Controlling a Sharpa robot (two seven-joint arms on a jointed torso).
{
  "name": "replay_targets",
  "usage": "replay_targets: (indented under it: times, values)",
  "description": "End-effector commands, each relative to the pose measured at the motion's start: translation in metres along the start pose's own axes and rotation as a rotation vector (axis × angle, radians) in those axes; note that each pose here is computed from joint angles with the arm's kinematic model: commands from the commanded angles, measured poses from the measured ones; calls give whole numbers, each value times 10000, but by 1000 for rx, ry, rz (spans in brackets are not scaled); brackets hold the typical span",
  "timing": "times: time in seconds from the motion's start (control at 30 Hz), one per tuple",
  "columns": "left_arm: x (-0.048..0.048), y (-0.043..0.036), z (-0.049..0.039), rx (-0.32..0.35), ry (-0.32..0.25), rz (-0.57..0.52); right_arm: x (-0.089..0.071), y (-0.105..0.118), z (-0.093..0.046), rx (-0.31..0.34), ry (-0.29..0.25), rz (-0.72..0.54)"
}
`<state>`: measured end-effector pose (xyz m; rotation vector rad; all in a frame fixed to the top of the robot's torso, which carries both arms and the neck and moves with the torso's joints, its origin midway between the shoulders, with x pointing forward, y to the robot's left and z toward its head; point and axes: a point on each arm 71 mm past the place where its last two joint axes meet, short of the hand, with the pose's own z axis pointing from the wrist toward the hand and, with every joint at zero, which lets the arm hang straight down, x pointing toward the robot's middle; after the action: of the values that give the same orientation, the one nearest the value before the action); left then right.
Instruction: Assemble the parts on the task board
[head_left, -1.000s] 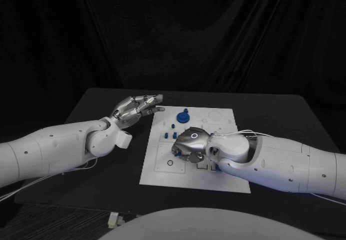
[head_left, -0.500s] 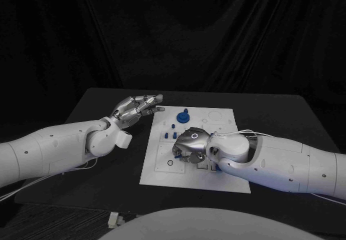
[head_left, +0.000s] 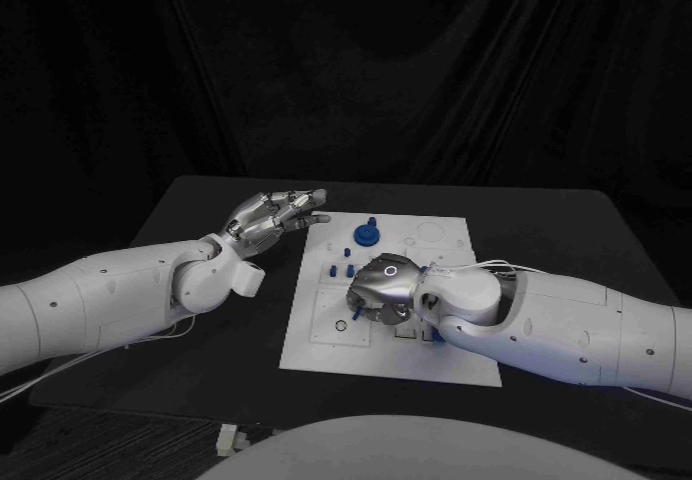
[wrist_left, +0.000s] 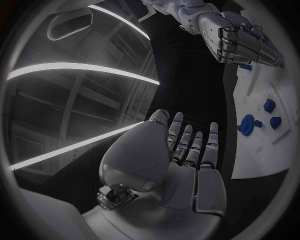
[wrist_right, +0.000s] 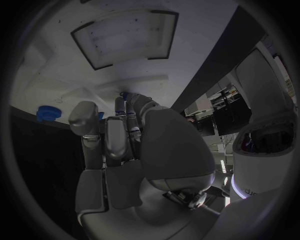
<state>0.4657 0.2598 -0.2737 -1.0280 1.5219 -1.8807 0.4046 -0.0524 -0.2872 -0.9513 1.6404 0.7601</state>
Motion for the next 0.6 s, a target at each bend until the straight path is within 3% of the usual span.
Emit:
replay_targets:
  times: [0.03,0.6]
  values:
    - [13,-14,3,29,6,-16,-4,4,-9,-6,-22,-1]
    - [18,-6,5,23,9,-18,16,-56,-34,41,-11,-1]
